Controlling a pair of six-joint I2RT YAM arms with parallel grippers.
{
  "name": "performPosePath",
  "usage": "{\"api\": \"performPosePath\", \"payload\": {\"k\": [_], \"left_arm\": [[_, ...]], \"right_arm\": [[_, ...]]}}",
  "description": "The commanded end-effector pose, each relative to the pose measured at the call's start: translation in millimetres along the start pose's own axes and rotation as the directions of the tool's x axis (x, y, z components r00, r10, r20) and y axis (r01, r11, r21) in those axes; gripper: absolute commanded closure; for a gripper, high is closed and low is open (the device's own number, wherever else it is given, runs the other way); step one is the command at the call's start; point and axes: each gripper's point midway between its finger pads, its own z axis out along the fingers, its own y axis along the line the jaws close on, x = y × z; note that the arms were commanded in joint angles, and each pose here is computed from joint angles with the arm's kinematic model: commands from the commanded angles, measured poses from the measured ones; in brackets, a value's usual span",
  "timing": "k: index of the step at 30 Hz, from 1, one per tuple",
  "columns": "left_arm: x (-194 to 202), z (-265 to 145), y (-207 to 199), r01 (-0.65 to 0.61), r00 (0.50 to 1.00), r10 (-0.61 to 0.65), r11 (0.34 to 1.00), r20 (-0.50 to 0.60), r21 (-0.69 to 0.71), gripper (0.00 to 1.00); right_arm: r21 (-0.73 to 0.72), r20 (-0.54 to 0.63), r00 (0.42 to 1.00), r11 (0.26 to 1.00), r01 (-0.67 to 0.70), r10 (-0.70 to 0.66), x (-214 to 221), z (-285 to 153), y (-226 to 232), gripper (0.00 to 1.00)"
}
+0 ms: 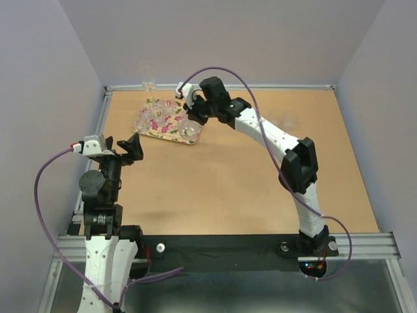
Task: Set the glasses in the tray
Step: Place the glass into the tray
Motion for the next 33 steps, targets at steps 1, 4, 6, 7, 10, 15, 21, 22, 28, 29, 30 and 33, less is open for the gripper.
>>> {"api": "performPosePath", "payload": {"k": [1,4,6,7,10,15,21,22,28,29,30,33], "left_arm": [[-21,-5,6,-0.011,0.996,0.014,0.999,0.088,-0.041,0.01],[-29,-11,14,0.000,0.992,0.012,0.996,0.129,-0.093,0.01],[-34,-15,16,0.004,0.989,0.011,0.995,0.148,-0.102,0.01],[-36,-16,17,0.006,0.987,0.011,0.994,0.158,-0.108,0.01],[-38,-19,18,0.011,0.985,0.010,0.993,0.173,-0.117,0.01],[-37,-18,19,0.007,0.985,0.013,0.993,0.170,-0.118,0.01],[-37,-18,18,0.008,0.986,0.011,0.994,0.169,-0.113,0.01],[-37,-18,18,0.007,0.986,0.013,0.994,0.168,-0.112,0.01],[-37,-17,18,0.006,0.986,0.013,0.994,0.168,-0.112,0.01],[-36,-17,18,0.006,0.986,0.013,0.994,0.166,-0.111,0.01],[-36,-17,18,0.007,0.986,0.011,0.994,0.165,-0.113,0.01],[-36,-17,18,0.006,0.986,0.013,0.994,0.165,-0.113,0.01]], "right_arm": [[0.089,0.029,0.995,0.992,0.089,-0.092,-28,19,-4,0.99],[0.119,0.046,0.996,0.990,0.071,-0.077,-36,38,-8,1.00],[0.144,0.056,0.996,0.987,0.066,-0.075,-41,47,-8,0.99],[0.155,0.061,0.995,0.986,0.067,-0.077,-43,51,-9,0.99],[0.206,0.073,0.993,0.975,0.078,-0.095,-48,67,-11,1.00],[0.318,0.098,0.985,0.943,0.102,-0.140,-53,82,-23,1.00],[0.404,0.104,0.978,0.906,0.126,-0.182,-52,92,-36,0.99],[0.401,0.098,0.978,0.907,0.131,-0.185,-47,97,-34,0.99],[0.418,0.118,0.973,0.898,0.133,-0.199,-44,108,-37,0.98],[0.427,0.125,0.971,0.894,0.132,-0.203,-44,111,-39,0.98],[0.437,0.121,0.970,0.889,0.139,-0.211,-43,112,-40,0.97],[0.450,0.124,0.966,0.881,0.149,-0.227,-42,116,-42,0.96]]}}
